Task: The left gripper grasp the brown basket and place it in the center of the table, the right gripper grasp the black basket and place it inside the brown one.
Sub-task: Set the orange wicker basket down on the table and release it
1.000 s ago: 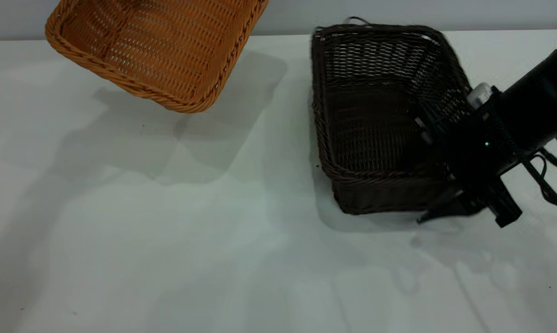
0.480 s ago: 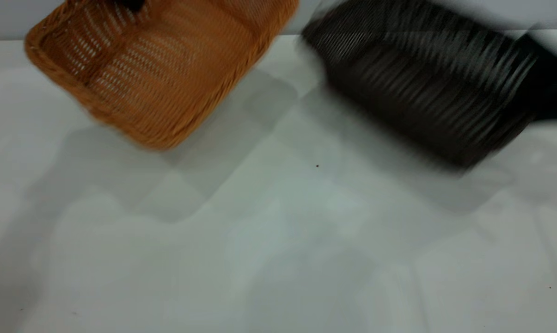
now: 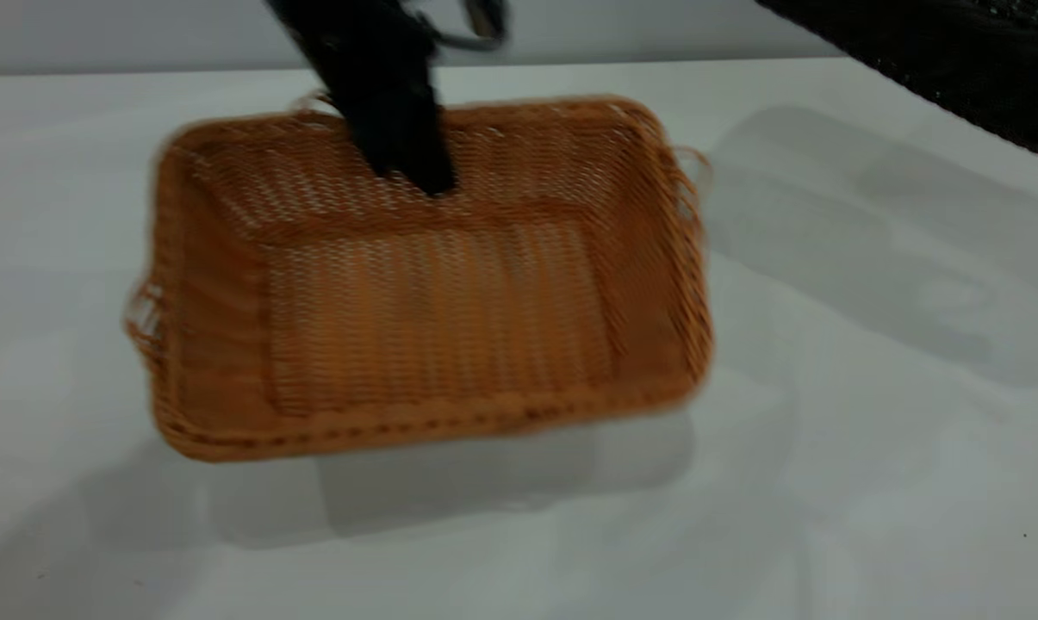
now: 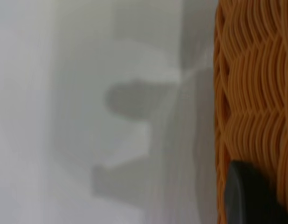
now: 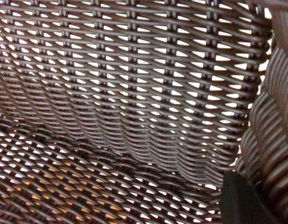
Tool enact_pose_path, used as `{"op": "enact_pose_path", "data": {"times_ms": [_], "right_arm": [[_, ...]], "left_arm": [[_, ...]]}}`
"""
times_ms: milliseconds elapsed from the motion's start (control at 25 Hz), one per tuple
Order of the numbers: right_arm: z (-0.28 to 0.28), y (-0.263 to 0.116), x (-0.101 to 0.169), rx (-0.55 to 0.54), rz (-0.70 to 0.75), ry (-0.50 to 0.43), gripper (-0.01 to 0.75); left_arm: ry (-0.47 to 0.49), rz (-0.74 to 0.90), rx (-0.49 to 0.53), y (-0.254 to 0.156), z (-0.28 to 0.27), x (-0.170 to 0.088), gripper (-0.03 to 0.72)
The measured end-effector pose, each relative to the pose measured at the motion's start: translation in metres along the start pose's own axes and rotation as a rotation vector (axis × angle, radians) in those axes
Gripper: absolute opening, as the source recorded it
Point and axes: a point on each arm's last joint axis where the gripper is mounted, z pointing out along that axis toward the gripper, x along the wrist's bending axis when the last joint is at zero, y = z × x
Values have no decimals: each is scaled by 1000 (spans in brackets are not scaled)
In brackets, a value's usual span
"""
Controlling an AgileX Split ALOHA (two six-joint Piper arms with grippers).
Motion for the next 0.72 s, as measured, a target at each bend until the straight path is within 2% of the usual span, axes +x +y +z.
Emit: {"op": "enact_pose_path", "data": {"times_ms": [80,200,400,560,720], "right_arm": [[0,-2,0,17,-9,-4,82],[0,-2,-1,26,-15,-6,82],[0,-3,0,39,-16,2,82],[0,-6,2,63,-11,17,82],[7,-8,11,86,-1,24,82]], "left_arm": [[22,66,-13,16,11,-9,95],[38,108,-29,32,19,-19,152],[58,137,-46,47,25,-28,383],[130,29,-81,50,19,-21,517],[196,-164,-143,52,-20,-7,551]]}}
